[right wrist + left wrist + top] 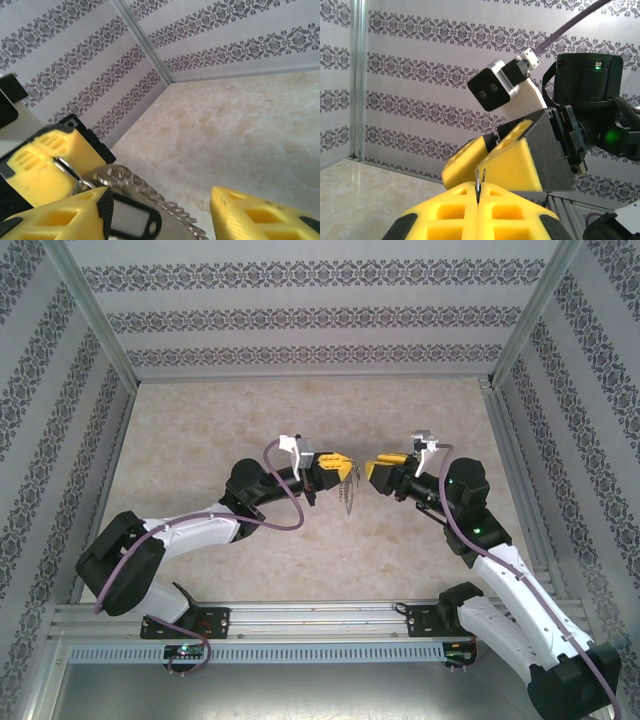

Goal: Put the keys on the keyring

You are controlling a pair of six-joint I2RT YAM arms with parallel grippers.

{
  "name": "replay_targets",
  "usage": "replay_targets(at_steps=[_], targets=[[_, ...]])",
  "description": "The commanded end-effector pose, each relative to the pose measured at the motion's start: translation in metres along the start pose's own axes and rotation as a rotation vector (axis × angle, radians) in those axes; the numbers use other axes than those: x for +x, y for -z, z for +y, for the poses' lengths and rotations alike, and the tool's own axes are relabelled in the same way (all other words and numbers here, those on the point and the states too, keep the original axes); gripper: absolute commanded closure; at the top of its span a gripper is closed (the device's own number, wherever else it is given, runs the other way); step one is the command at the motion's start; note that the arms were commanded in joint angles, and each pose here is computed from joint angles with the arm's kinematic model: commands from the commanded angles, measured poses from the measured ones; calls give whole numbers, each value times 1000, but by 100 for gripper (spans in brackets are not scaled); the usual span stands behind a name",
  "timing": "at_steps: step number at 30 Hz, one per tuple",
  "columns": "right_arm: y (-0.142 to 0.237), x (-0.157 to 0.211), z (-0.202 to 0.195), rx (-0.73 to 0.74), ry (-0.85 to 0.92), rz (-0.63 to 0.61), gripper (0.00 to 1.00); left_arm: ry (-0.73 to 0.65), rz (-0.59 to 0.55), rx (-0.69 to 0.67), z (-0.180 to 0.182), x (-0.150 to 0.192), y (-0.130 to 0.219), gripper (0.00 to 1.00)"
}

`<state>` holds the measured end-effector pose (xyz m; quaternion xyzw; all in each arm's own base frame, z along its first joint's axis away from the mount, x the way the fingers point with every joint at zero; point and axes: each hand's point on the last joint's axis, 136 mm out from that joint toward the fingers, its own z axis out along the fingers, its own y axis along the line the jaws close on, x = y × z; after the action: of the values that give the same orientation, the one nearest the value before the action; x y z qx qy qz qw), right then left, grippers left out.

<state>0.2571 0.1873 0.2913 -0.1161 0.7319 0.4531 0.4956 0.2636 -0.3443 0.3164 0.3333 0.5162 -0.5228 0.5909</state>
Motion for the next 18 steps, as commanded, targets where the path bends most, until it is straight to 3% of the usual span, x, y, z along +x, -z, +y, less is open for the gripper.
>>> replay_targets(at_steps=[1,18], targets=[[-2,-19,19,-94,-30,-49,48,-15,-94,40,0,-27,1,100],[-35,11,18,-105,-29,26,50,59,-129,73,14,-38,5,100]])
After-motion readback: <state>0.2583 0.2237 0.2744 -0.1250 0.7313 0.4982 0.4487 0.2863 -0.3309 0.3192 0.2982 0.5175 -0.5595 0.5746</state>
